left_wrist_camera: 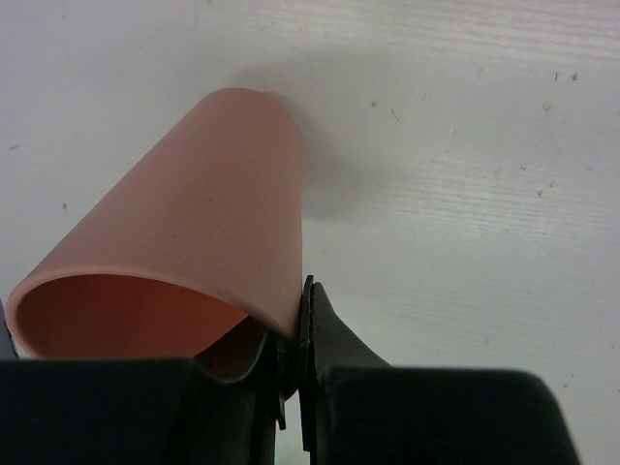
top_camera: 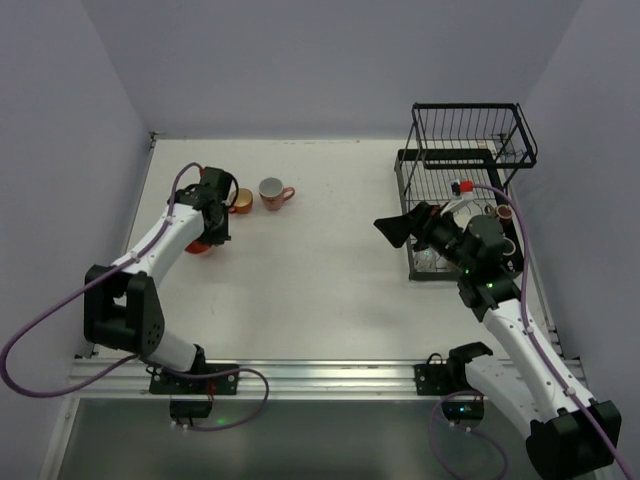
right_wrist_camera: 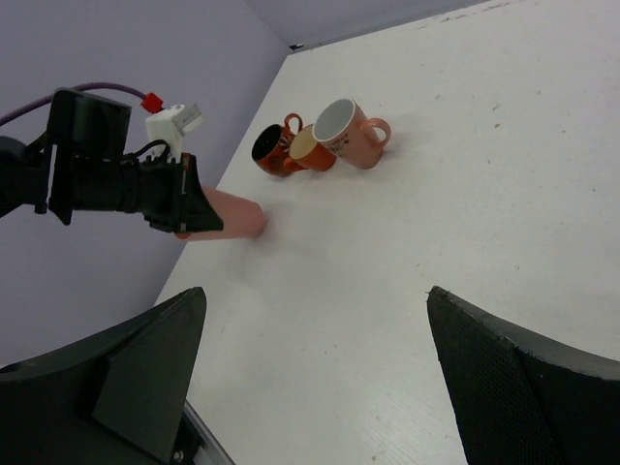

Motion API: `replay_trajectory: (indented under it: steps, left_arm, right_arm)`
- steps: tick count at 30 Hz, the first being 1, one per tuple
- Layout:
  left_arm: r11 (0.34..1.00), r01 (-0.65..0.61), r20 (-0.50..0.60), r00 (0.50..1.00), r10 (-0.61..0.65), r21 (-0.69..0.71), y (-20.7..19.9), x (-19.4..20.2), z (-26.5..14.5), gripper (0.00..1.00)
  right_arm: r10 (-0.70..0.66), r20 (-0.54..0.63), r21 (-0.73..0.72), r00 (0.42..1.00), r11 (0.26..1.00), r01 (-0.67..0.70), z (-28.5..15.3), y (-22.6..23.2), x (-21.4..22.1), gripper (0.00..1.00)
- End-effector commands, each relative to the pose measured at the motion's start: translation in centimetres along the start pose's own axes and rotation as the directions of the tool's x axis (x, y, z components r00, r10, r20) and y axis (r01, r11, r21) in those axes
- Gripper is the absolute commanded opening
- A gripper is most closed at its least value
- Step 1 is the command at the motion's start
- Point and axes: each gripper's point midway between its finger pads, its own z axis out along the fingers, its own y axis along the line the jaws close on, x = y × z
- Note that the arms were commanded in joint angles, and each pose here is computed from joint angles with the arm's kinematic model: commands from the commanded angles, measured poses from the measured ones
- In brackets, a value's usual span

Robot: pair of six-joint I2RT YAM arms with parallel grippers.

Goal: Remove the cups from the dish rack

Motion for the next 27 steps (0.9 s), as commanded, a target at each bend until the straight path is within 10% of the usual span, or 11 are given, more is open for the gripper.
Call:
replay_trajectory:
  steps: [1, 8, 15, 27]
  left_arm:
    - [0.998, -0.034, -0.038, 0.999, 0.035, 0.046, -0.3, -1.1, -0.1, 0.0]
    - [0.999, -0.024, -0.101, 0.995, 0.028, 0.041, 0.4, -2.0, 1.6, 0.0]
    - [1.0, -0.014, -0.113, 0.993, 0.016, 0.022, 0.7, -2.8, 2.0, 0.46]
    - [0.999, 0.001, -0.063, 0.998, -0.003, -0.033, 1.8, -4.5, 0.6, 0.67]
  right_arm:
    - [-0.031, -0.017, -0.003, 0.999, 1.0, 0.031, -0.1, -0.1, 0.6, 0.99]
    - [-0.028, -0.039, -0.014, 0.999, 1.0, 0.028, 0.1, 0.0, 1.1, 0.99]
    - [-0.03, -0.044, -0.009, 0.999, 1.0, 0.03, 0.4, -0.2, 1.2, 0.99]
    - [-0.042, -0.039, 0.003, 0.998, 0.999, 0.042, 0.5, -0.3, 1.0, 0.99]
